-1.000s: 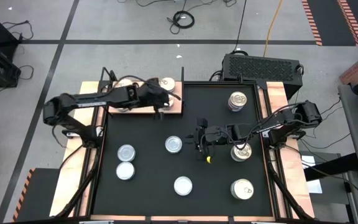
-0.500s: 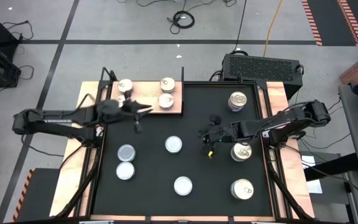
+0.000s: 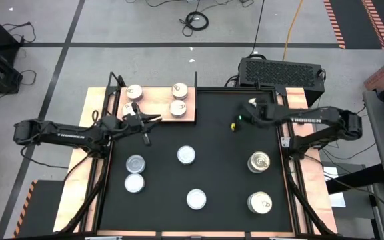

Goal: Stack canned seafood by type on shelf
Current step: Put the blue-pink tuna can on the shelf

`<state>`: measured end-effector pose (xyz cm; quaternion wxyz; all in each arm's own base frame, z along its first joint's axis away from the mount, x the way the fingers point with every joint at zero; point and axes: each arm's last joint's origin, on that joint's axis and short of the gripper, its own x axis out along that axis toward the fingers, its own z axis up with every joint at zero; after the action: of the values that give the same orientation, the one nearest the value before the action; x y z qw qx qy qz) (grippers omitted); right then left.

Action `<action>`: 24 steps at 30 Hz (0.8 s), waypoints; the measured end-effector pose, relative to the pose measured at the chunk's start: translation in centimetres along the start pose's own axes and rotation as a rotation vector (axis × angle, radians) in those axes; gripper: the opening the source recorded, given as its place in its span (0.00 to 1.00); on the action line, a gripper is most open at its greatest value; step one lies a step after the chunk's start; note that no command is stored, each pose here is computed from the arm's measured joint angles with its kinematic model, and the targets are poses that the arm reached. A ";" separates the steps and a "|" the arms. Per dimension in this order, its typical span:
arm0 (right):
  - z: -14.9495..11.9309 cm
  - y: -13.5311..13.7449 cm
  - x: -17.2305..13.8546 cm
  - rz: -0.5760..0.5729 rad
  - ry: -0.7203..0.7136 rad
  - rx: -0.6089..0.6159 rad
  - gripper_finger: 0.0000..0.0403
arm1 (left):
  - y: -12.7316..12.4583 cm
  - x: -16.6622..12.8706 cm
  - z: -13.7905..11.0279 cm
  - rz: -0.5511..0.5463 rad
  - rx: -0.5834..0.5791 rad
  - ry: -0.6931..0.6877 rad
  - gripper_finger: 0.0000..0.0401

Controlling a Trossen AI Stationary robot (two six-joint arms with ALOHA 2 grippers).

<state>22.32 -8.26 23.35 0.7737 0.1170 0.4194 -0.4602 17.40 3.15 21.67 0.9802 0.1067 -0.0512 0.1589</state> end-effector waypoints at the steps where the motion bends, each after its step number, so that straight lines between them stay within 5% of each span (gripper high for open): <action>1: 0.3 -0.4 0.4 -0.016 0.016 0.006 0.26 | 0.0 0.0 0.0 -0.020 0.000 -0.007 0.18; 14: 1.2 -1.6 5.0 -0.213 0.271 0.060 0.26 | 0.3 0.1 -0.5 -0.058 0.007 0.029 0.18; 24: 0.9 -1.6 6.4 -0.295 0.308 0.028 0.26 | 0.4 0.1 -0.5 -0.055 -0.016 0.033 0.18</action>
<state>22.95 -13.53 19.37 0.6232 0.1340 0.5388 -0.5507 17.38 3.68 21.28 0.9857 0.0976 -0.0334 0.1331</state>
